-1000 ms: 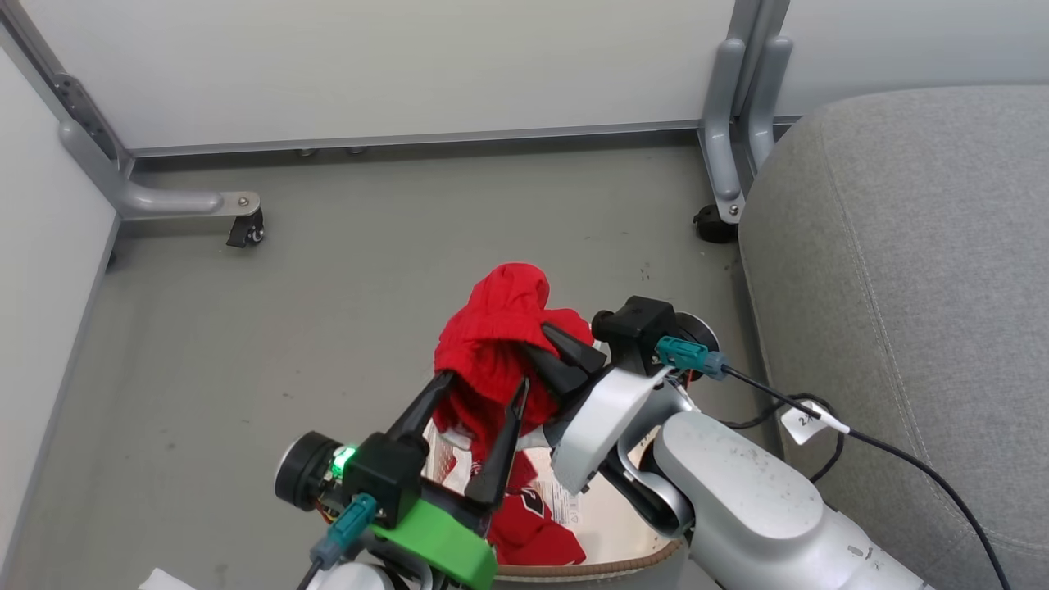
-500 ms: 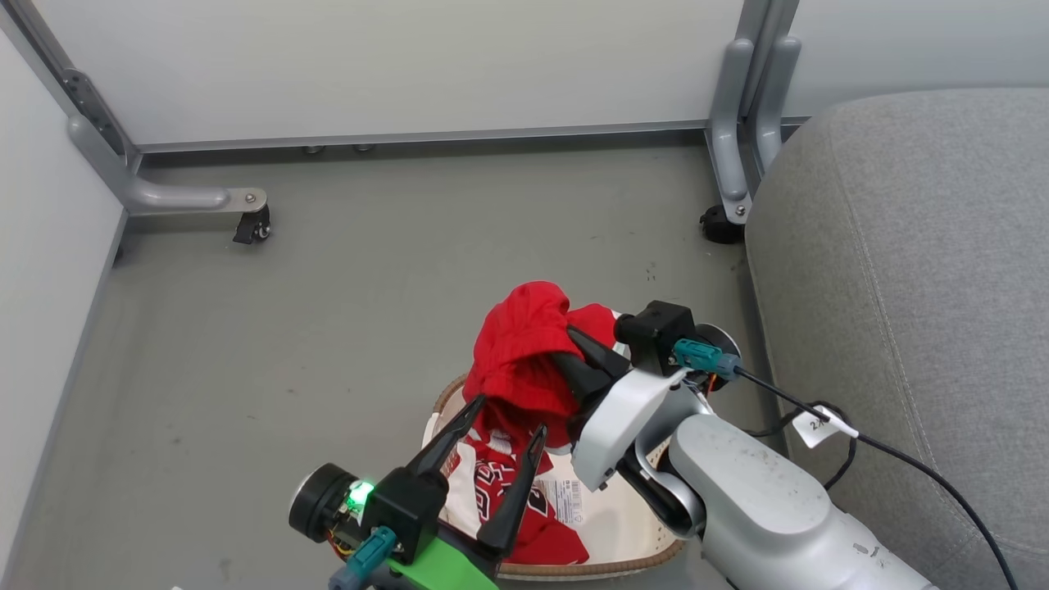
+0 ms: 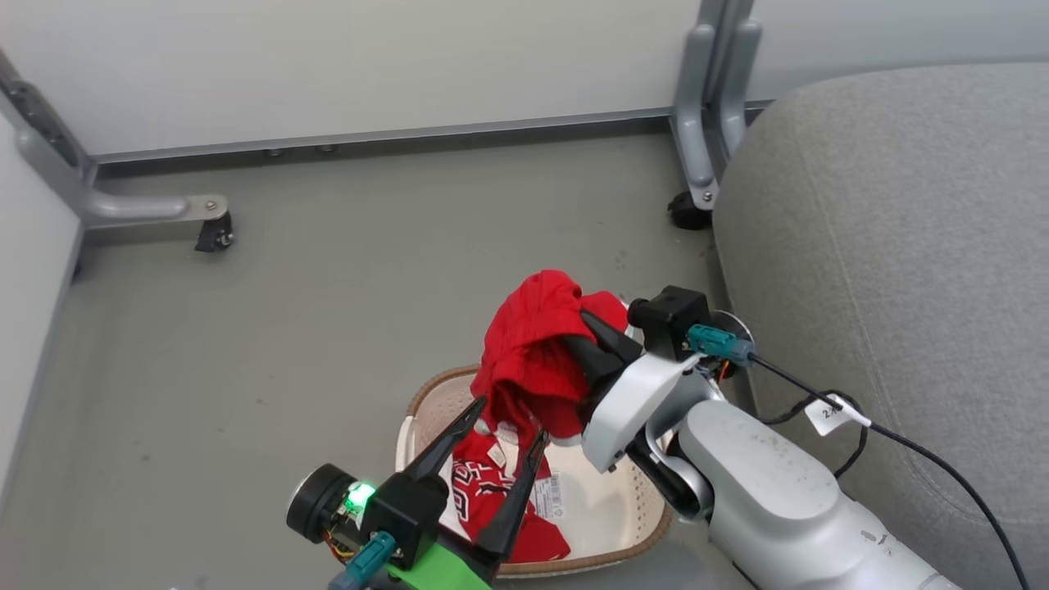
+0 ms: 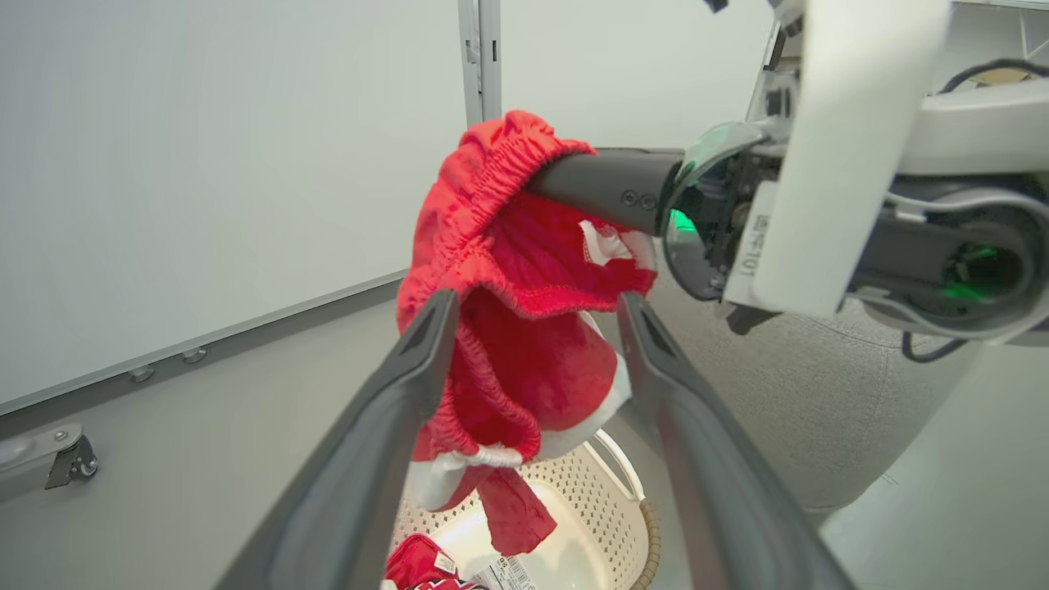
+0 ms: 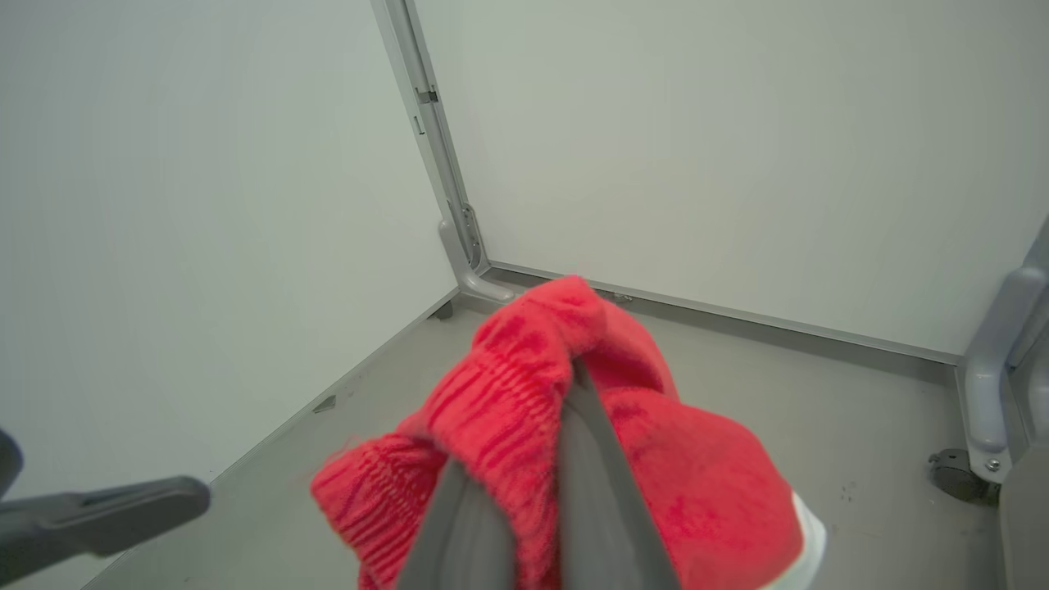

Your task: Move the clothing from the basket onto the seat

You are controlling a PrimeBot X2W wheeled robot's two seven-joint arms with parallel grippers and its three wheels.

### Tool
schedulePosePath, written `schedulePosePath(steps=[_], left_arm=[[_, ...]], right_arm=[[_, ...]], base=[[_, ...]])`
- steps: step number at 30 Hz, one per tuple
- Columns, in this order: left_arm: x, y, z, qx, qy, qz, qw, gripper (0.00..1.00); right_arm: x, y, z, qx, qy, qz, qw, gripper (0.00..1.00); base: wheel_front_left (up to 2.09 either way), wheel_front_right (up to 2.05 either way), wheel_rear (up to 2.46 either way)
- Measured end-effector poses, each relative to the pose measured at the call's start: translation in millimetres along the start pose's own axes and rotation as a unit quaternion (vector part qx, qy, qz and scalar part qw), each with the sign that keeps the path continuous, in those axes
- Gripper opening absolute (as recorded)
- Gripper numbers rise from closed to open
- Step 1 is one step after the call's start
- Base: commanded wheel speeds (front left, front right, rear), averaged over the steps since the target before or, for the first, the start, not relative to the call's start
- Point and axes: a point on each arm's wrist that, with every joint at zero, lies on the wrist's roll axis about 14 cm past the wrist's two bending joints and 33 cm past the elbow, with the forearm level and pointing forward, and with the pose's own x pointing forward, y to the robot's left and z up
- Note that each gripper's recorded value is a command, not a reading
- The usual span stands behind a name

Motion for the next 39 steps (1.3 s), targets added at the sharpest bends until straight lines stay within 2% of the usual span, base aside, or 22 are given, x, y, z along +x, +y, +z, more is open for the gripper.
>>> schedulePosePath(steps=[12,19,26,33,35,36,39], left_arm=[[31,-39,-7,-0.004,0.008,-0.088,0.996,1.00],[53,-66,-10,0.000,0.011,-0.152,0.988,1.00],[70,-91,-18,0.002,0.019,-0.208,0.978,1.00],[87,-102,-26,0.001,0.022,-0.240,0.970,1.00],[93,-102,-28,0.001,0.020,-0.246,0.969,1.00],[98,-103,-29,-0.004,0.018,-0.252,0.968,1.00],[107,-98,-32,-0.005,0.016,-0.256,0.967,1.00]], right_arm=[[-39,-65,21,-0.010,-0.031,-0.099,0.995,0.00],[-81,-112,32,-0.018,-0.047,-0.183,0.982,0.00],[-129,-150,40,-0.020,-0.063,-0.266,0.962,0.00],[-175,-190,46,-0.026,-0.074,-0.347,0.935,0.00],[-187,-205,49,-0.028,-0.077,-0.372,0.924,0.00],[-198,-221,57,-0.035,-0.085,-0.395,0.914,0.00],[-206,-245,77,-0.054,-0.104,-0.420,0.900,0.00]], base=[[0.00,0.00,0.00],[0.00,0.00,0.00],[0.00,0.00,0.00],[0.00,0.00,0.00],[0.00,0.00,0.00],[0.00,0.00,0.00],[0.00,0.00,0.00]])
